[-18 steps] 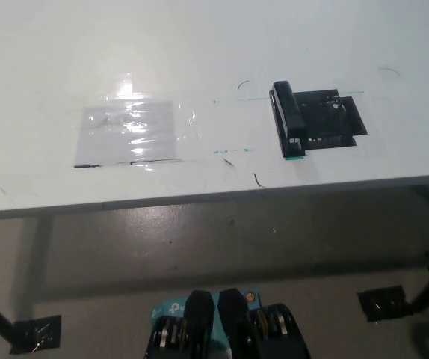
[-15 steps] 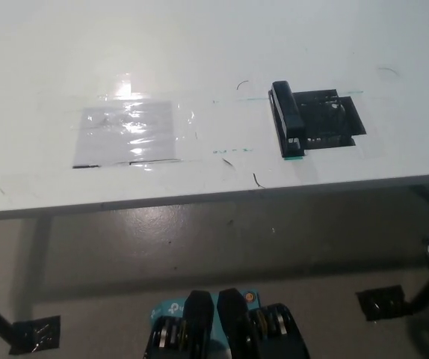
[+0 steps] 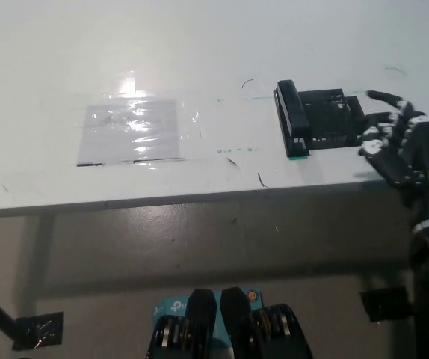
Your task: A stapler is kept infront of the robot on the black mark on the desk and the robot uses its right hand to lift the top of the stapler to open it
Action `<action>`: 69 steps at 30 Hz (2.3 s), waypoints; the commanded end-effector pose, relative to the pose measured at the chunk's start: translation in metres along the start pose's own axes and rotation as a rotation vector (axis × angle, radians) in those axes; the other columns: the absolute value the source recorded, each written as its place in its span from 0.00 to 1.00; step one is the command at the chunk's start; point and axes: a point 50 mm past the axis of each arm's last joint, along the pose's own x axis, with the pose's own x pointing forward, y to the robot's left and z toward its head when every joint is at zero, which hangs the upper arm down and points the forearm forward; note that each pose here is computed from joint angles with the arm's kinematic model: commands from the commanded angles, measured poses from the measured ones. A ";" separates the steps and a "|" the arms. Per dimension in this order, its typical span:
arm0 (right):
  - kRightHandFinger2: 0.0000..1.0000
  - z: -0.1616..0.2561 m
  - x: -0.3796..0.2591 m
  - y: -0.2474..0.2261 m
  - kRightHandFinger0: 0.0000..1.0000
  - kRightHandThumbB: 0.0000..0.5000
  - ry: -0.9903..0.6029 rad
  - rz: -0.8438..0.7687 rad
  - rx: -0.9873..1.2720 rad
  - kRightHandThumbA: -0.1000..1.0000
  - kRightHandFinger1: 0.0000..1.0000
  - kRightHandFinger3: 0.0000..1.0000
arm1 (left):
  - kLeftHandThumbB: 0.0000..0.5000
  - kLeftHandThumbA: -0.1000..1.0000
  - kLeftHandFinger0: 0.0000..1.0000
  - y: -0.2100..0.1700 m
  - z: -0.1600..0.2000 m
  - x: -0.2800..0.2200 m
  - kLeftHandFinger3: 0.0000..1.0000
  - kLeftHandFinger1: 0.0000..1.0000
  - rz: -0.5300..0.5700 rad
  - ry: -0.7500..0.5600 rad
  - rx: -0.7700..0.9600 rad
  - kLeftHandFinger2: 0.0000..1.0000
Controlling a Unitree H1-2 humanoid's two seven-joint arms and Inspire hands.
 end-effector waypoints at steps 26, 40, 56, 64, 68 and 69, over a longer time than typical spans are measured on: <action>0.88 -0.033 0.030 0.092 0.64 0.00 0.402 -0.194 0.825 0.55 0.71 1.00 | 0.00 0.55 0.29 0.006 0.013 0.004 0.56 0.26 0.010 -0.060 -0.008 0.39; 0.89 0.008 0.077 0.096 0.63 0.00 0.381 -0.233 0.850 0.45 0.74 1.00 | 0.00 0.52 0.29 0.006 0.012 -0.001 0.60 0.26 0.016 -0.041 -0.017 0.39; 0.84 -0.033 0.056 0.089 0.63 0.00 0.472 -0.288 0.780 0.41 0.71 0.97 | 0.00 0.64 0.29 0.007 0.021 0.006 0.59 0.26 0.022 -0.067 -0.012 0.40; 0.86 -0.041 0.054 0.082 0.63 0.00 0.491 -0.303 0.765 0.44 0.70 1.00 | 0.00 0.57 0.31 0.009 0.023 0.006 0.60 0.27 0.027 -0.084 -0.017 0.39; 0.81 -0.039 0.059 0.079 0.58 0.00 0.481 -0.318 0.719 0.46 0.67 0.96 | 0.00 0.56 0.31 0.008 0.024 0.006 0.62 0.27 0.036 -0.078 -0.022 0.39; 0.82 -0.042 0.059 0.077 0.58 0.00 0.473 -0.324 0.711 0.46 0.68 0.94 | 0.00 0.55 0.30 0.010 0.021 0.005 0.62 0.26 0.032 -0.082 -0.021 0.37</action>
